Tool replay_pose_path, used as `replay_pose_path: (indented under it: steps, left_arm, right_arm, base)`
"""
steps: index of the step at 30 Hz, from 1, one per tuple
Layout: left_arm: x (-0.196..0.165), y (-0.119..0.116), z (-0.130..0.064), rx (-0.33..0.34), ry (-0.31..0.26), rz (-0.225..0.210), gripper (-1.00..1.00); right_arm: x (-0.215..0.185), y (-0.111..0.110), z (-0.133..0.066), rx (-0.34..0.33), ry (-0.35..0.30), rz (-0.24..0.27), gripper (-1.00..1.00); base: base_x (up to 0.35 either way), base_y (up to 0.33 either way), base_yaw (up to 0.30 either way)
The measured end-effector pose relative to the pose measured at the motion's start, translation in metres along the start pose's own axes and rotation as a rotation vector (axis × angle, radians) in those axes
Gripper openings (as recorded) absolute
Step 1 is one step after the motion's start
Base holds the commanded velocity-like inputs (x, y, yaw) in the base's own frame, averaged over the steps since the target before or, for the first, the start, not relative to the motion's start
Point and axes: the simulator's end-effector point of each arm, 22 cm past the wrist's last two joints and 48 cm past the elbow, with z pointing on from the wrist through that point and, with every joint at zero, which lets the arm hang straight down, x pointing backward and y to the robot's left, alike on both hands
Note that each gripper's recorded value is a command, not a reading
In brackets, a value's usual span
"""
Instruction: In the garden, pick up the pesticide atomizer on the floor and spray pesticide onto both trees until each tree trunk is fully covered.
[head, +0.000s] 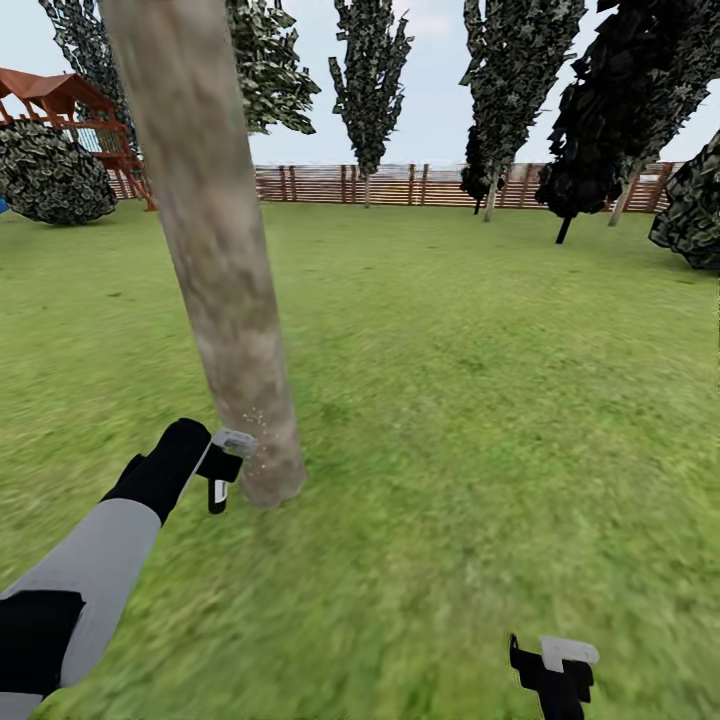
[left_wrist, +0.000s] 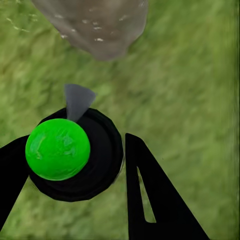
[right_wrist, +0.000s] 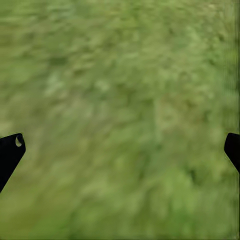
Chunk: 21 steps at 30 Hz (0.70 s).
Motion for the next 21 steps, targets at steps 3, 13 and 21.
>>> replay_pose_path:
  steps: [3,13,21]
  left_arm:
    - [-0.001,0.000,-0.001,0.000,-0.003,-0.002,-1.00]
    - [0.000,0.005,-0.001,-0.012,-0.001,-0.006,-1.00]
    - [0.009,0.037,-0.001,-0.055,0.006,-0.070,-1.00]
  right_arm:
    - [0.000,0.000,0.000,0.000,0.000,0.000,1.00]
    - [0.000,0.000,0.000,0.000,0.000,0.000,1.00]
    - [0.000,0.000,0.000,0.000,0.000,0.000,1.00]
  base:
    - [-0.078,-0.278,0.000]
    - [-0.006,-0.278,0.183]
    - [0.000,-0.278,0.278]
